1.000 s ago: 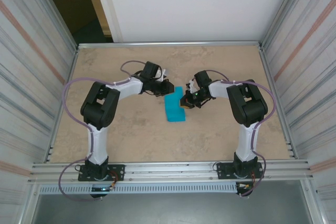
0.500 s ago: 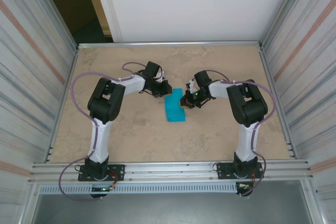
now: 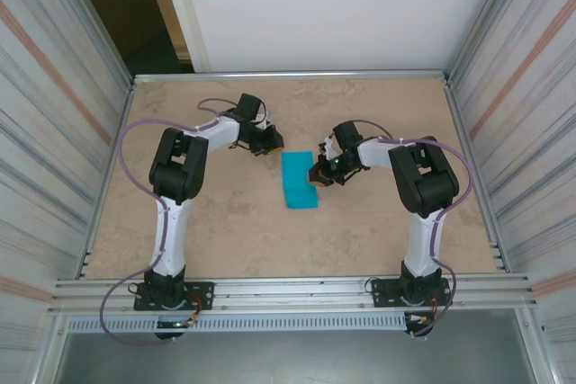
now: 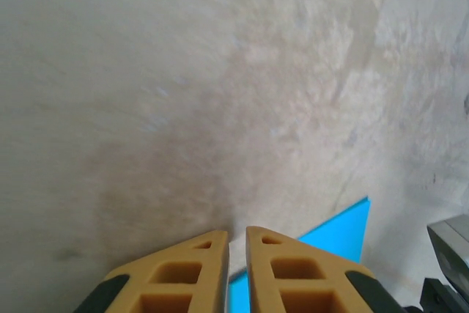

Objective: Fold a paper plane with a square sheet of paper (pick it up from the middle)
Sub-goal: First fold the square sheet of paper in half at the center of the table.

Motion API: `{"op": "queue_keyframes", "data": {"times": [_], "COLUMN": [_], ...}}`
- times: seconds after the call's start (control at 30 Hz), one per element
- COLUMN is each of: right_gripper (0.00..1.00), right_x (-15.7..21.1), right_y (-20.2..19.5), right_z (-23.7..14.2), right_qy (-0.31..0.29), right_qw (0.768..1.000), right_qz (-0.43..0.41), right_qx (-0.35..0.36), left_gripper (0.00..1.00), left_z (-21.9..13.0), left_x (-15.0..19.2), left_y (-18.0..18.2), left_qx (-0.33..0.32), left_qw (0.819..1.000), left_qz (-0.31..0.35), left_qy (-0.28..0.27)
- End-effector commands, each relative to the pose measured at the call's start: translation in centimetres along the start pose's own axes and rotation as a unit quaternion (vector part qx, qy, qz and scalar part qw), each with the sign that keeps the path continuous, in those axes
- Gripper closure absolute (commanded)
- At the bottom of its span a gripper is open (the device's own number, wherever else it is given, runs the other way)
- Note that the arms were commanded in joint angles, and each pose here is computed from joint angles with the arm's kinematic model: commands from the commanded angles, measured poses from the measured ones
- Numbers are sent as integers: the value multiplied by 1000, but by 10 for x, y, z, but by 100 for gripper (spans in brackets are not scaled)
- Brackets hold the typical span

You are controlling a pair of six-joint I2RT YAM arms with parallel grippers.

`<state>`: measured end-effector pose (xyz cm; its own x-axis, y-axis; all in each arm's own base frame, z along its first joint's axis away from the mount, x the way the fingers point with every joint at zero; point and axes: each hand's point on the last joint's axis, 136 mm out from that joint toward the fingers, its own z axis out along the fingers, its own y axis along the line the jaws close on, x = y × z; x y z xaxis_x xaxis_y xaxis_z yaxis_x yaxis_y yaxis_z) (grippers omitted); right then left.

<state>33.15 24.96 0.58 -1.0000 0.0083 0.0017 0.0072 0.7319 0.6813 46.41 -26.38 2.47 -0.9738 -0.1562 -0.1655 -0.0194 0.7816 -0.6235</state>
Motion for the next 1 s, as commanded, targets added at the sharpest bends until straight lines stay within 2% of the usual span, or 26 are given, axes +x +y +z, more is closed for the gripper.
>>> {"op": "queue_keyframes", "data": {"times": [0.0,0.1,0.23,0.47,0.63,0.97], "right_gripper": [100,100,100,100,100,100], "right_x": [54,54,55,58,58,59], "right_y": [-124,-122,-122,-126,-127,-128], "right_z": [7,6,7,11,12,13], "right_qy": [57,55,56,61,62,64], "right_qw": [968,968,968,967,967,967], "right_qz": [94,95,95,98,99,100], "right_qx": [226,224,224,226,226,227], "left_gripper": [83,83,82,85,86,86], "left_z": [-14,-38,-59,-22,0,9], "left_x": [-14,-11,16,83,91,92], "left_y": [21,-11,-45,-69,-56,-6], "left_qx": [-39,-5,27,74,53,2], "left_qw": [999,999,997,996,998,999], "left_qz": [7,28,52,35,23,1], "left_qy": [-21,-37,-44,23,34,37]}}
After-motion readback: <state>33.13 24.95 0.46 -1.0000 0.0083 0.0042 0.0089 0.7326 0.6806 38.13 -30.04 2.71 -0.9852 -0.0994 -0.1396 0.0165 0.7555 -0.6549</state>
